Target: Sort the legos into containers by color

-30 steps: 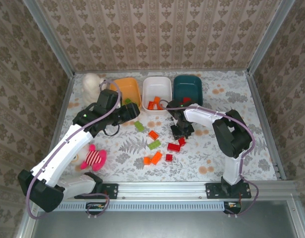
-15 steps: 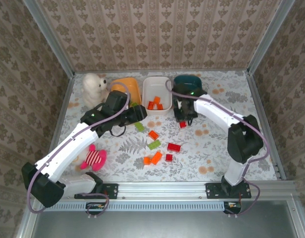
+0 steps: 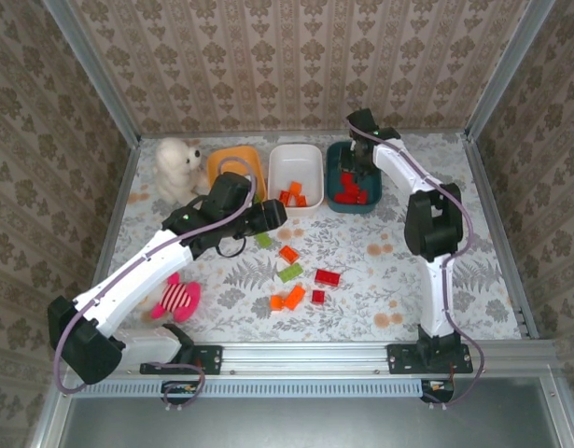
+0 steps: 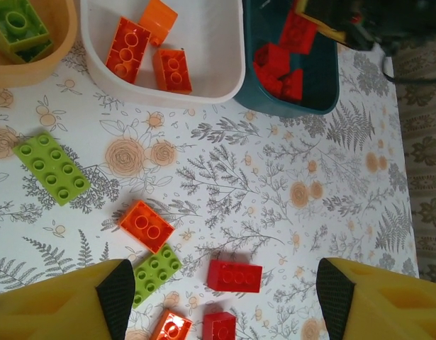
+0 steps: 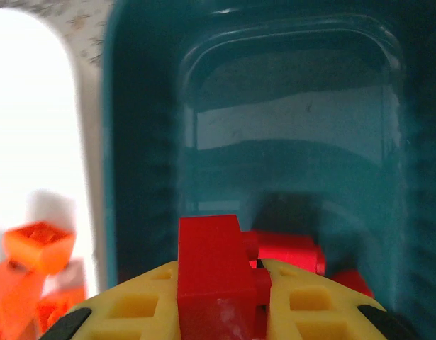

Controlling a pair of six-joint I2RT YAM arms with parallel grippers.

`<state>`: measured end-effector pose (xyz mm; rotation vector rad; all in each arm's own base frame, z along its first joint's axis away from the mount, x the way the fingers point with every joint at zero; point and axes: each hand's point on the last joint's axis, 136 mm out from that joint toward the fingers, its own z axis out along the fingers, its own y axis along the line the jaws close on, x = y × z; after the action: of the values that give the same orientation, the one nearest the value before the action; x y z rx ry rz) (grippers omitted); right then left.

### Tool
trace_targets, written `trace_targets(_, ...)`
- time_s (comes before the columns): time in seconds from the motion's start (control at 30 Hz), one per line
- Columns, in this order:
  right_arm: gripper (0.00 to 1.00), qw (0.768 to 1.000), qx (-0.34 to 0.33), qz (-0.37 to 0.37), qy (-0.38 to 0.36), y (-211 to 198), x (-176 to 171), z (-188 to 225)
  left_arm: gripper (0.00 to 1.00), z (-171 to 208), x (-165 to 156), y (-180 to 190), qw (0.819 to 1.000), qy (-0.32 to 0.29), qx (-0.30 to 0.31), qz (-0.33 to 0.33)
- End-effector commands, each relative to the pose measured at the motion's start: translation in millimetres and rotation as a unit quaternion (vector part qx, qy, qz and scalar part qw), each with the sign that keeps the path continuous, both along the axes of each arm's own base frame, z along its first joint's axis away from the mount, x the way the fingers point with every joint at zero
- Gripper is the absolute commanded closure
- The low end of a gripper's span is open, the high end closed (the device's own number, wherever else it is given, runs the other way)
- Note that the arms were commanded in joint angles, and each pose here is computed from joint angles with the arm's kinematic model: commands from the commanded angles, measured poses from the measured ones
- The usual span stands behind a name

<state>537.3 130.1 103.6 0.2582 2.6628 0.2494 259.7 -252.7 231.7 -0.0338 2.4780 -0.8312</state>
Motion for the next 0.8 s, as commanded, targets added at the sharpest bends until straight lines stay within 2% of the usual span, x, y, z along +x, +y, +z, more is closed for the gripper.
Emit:
trace_targets(0.0, 0.80, 0.999, 0.038, -0.022, 0.002, 4, 22, -6, 0.28, 1, -9, -2, 1.000, -0.009, -0.007, -0.023)
trace_targets(0.17, 0.79, 0.998, 0.049, -0.038, 0.015, 1, 36, -25, 0.28, -7, -21, 4, 0.999, -0.007, 0.000, -0.037)
trace_targets(0.37, 0.78, 0.997, 0.059, -0.040, 0.038, 5, 37, -42, 0.28, -13, -29, 17, 1.000, -0.005, 0.006, -0.022)
trace_targets(0.47, 0.73, 0.997, 0.059, -0.035, 0.046, 7, 34, -45, 0.28, -12, -30, 21, 1.000, -0.007, 0.009, -0.015)
trace_targets(0.6, 0.60, 0.997, 0.054, -0.028, 0.046, 9, 31, -36, 0.27, -12, -31, 22, 1.000, -0.010, 0.013, -0.019)
trace_targets(0.7, 0.48, 0.998, 0.050, -0.031, 0.032, 7, 31, -15, 0.27, -14, -34, 20, 0.999, -0.006, 0.013, -0.030)
trace_targets(0.77, 0.43, 0.998, 0.051, -0.031, 0.016, 7, 30, 6, 0.27, -16, -35, 21, 0.999, -0.002, 0.014, -0.033)
